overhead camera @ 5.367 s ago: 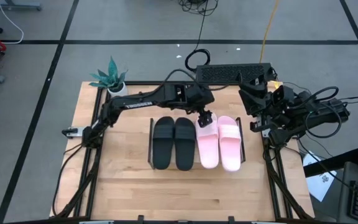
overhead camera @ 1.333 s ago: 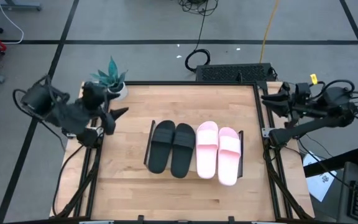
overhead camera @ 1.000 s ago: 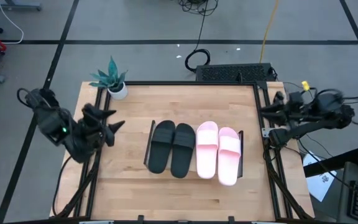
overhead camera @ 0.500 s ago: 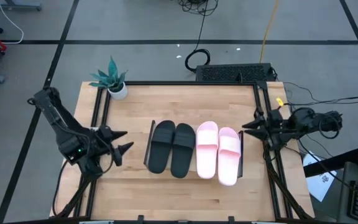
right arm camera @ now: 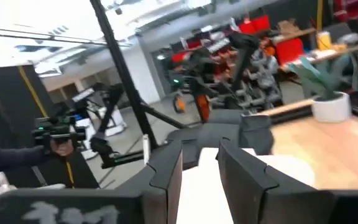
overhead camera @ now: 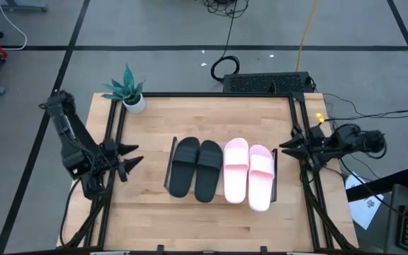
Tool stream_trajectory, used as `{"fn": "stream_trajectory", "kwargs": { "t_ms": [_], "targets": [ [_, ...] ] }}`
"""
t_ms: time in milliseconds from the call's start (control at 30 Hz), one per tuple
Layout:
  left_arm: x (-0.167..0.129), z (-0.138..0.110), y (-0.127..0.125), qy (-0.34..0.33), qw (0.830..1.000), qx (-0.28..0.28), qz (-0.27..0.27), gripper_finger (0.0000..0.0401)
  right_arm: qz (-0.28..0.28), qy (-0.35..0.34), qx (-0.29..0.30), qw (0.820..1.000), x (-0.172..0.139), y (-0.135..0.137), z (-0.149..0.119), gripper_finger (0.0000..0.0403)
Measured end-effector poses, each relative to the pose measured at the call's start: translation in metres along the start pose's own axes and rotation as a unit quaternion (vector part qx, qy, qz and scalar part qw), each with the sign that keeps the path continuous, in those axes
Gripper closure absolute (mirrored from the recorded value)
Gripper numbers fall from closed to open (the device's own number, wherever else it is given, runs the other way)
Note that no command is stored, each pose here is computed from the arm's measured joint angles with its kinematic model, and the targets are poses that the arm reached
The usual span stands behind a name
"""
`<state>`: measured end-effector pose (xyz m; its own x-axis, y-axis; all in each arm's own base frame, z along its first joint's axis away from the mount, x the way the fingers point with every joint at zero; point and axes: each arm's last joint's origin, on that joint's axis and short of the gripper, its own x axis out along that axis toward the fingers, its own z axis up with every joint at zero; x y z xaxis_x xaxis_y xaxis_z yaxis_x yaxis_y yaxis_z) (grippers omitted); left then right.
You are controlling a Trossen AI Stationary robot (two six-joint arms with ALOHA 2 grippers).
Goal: Pick and place slides into the shelf
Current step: Return To Home Position
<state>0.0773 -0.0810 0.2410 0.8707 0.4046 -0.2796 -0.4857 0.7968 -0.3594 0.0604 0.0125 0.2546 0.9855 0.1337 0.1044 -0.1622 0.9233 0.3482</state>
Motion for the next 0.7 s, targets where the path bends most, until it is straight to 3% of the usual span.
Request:
{"fn": "stream_trajectory", "kwargs": {
  "t_ms": [267,533,700],
  "targets": [
    [0.002,-0.019,0.014,-0.01,1.0,0.012,-0.011,0.0109,0.015,0.038,0.039,0.998,0.019,-0.014,-0.051,0.031],
    [0.002,-0.043,0.033,0.003,0.999,-0.006,-0.032,0.0109,0.043,0.033,0.0,0.999,0.018,-0.011,-0.046,0.031],
    [0.004,-0.051,0.041,0.002,0.999,-0.01,-0.034,0.0109,-0.051,0.026,-0.028,0.998,0.016,-0.016,-0.045,0.031]
  ]
}}
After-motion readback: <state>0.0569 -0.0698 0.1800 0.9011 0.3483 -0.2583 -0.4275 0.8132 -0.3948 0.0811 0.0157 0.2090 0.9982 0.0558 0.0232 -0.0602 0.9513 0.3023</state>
